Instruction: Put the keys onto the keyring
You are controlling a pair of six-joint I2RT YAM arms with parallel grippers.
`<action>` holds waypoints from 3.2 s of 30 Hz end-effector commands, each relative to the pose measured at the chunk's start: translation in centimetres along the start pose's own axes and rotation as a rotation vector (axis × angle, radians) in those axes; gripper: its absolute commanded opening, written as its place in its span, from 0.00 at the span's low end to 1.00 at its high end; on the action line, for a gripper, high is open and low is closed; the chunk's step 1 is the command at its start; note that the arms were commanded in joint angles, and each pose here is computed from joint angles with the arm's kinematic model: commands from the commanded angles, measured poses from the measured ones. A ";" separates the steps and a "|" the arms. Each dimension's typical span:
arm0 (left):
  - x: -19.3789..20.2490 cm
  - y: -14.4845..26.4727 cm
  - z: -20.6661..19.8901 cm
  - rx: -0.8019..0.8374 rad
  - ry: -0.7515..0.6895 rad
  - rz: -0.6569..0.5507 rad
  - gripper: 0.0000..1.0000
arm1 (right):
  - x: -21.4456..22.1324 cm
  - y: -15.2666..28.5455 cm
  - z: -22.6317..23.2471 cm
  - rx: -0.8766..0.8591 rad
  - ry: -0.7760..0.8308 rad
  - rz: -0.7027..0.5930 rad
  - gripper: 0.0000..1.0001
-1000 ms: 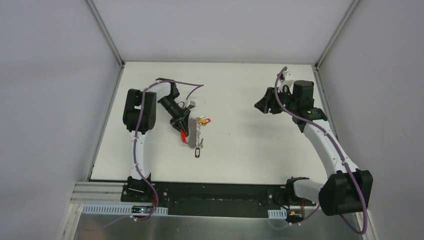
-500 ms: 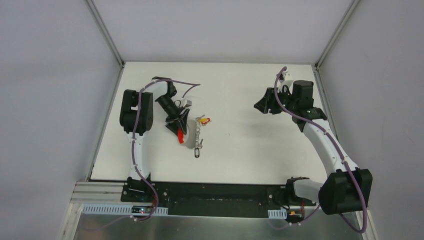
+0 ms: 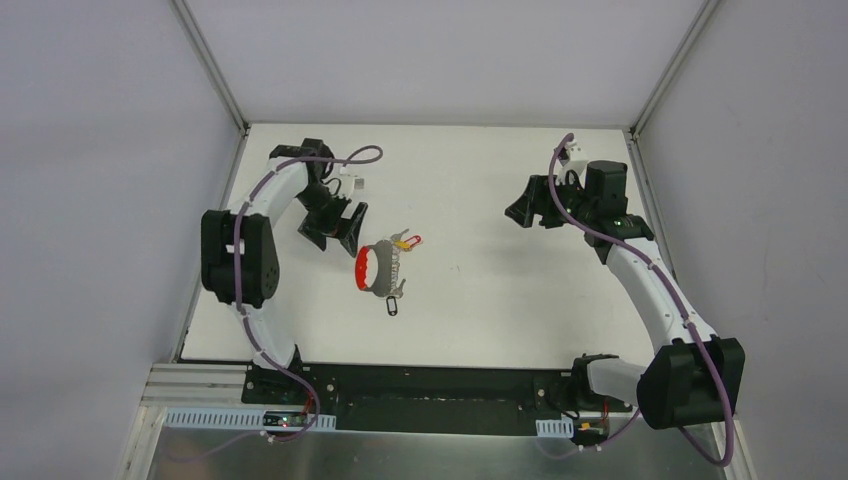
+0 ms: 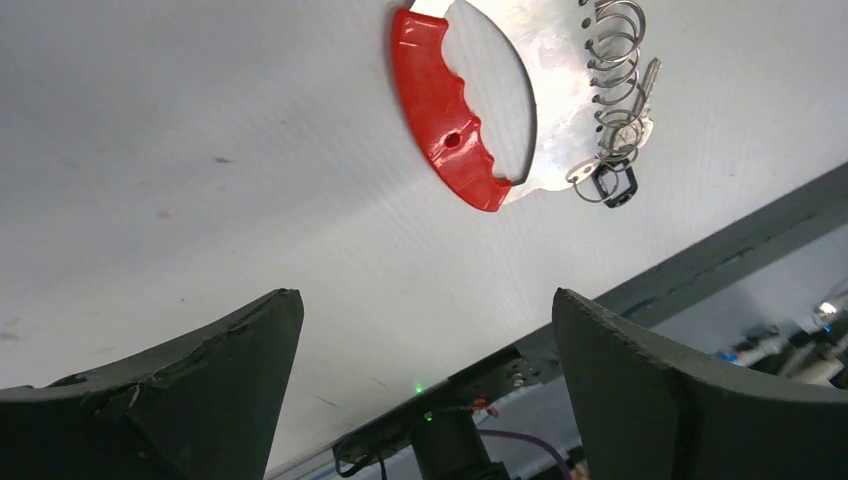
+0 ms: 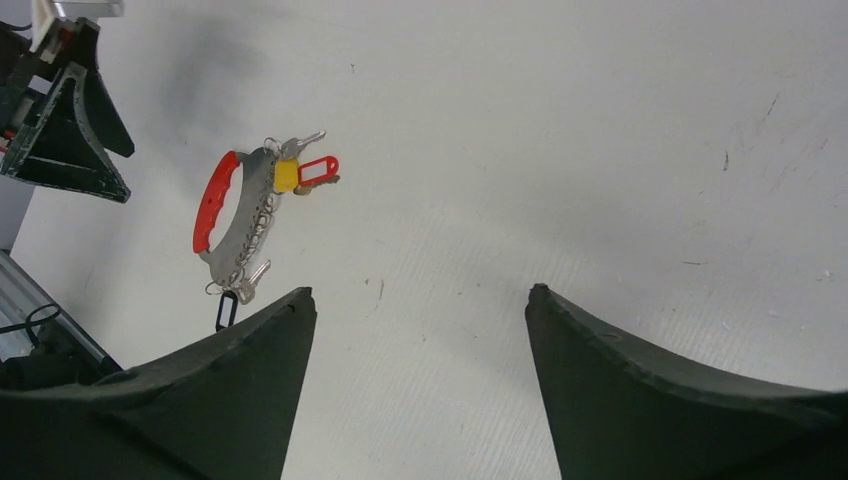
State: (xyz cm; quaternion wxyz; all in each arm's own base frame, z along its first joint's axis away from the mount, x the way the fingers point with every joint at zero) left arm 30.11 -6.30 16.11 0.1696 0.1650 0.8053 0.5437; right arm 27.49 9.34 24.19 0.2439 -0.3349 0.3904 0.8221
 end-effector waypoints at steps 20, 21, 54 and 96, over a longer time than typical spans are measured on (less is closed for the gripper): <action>4.0 8.3 -2.5 -0.474 -0.033 -0.705 0.99 | -4.7 0.7 0.2 0.110 0.041 -0.134 1.00; 4.3 8.3 -2.7 -0.478 -0.038 -0.730 0.99 | -4.9 0.8 0.2 0.116 0.042 -0.148 1.00; 9.8 12.8 -5.2 -0.665 0.129 -1.362 0.99 | -3.7 2.7 1.6 0.006 0.066 -0.370 1.00; 11.3 10.7 -6.5 -0.504 -0.015 -1.280 0.99 | -1.6 4.2 1.3 -0.029 0.123 -0.399 1.00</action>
Point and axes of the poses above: each gripper's point midway between its finger pads, its own y axis back along the fingers, its own z axis along the line the jaws close on, x = y × z, the point moved 8 cm from there along y, back along the fingers, and after that the axes turned 5 degrees about -y, right-handed, at the moved point
